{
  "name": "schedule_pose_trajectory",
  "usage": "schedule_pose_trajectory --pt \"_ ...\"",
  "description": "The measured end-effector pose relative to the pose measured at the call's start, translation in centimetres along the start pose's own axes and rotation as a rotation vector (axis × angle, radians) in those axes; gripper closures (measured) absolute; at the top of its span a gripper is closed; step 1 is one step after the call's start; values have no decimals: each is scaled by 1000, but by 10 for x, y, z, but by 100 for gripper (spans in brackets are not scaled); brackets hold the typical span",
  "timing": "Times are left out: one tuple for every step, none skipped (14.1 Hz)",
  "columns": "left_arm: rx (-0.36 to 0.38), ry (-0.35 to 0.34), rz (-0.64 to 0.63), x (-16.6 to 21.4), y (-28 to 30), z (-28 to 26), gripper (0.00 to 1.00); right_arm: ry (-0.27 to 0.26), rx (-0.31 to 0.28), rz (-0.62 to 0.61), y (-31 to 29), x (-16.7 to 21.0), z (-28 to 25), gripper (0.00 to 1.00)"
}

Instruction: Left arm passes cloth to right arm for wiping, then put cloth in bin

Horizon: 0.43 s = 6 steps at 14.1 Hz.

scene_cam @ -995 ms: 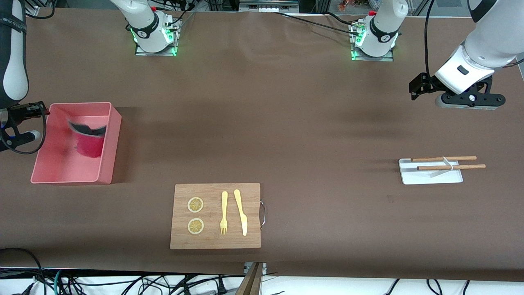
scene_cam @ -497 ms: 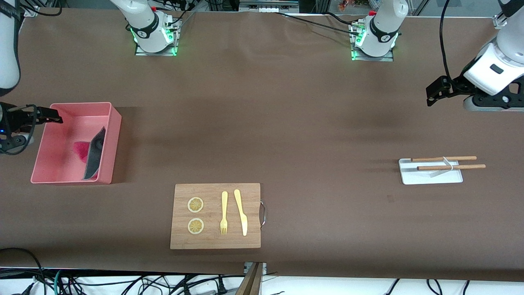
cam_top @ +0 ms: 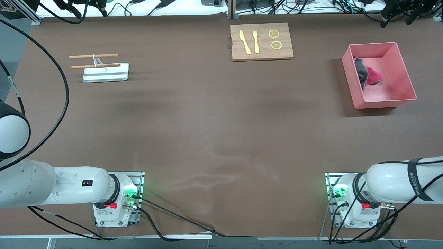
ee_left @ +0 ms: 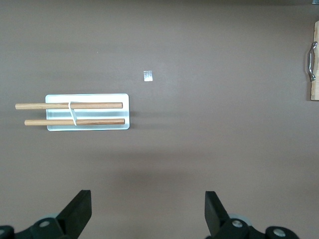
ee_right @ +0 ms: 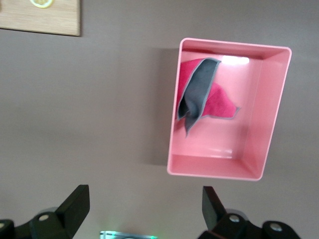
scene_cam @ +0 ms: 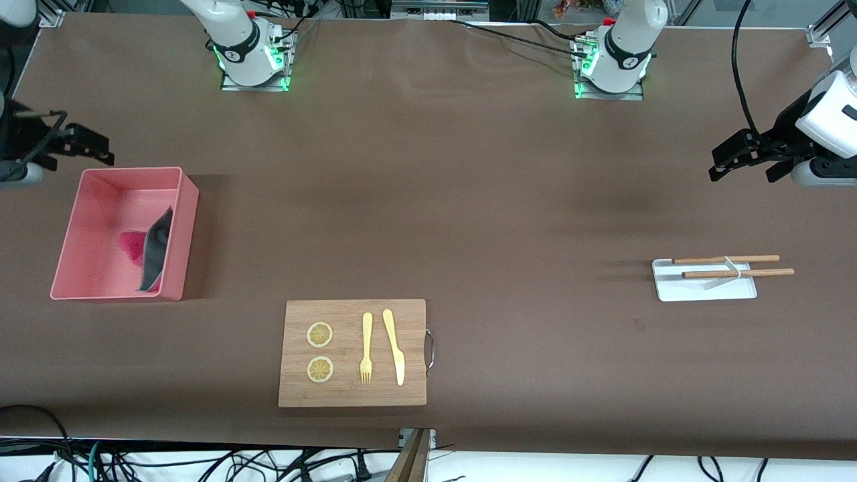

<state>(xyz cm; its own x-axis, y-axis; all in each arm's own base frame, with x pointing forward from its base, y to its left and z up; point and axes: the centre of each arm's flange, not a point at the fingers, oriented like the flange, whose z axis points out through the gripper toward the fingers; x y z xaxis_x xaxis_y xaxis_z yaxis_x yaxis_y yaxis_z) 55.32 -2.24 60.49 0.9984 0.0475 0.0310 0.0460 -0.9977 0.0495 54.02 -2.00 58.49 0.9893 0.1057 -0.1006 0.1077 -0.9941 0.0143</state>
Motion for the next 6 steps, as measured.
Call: schedule_pose_trajectory --pt "0 0 0 0 0 0 0 6 -4 0 -10 -7 -6 0" --pt "0 0 0 0 0 0 0 10 -7 -5 -15 -11 -8 0" --pt "0 0 -1 0 0 0 0 9 -7 -5 -15 -12 -8 0" --pt "0 0 -2 0 -1 0 0 6 -7 -3 -14 -12 -6 0" --pt "0 1 -4 0 -2 0 0 3 -6 -3 -14 -12 -5 0" --pt "0 1 -8 0 -4 0 0 2 -6 -3 -14 -12 -4 0"
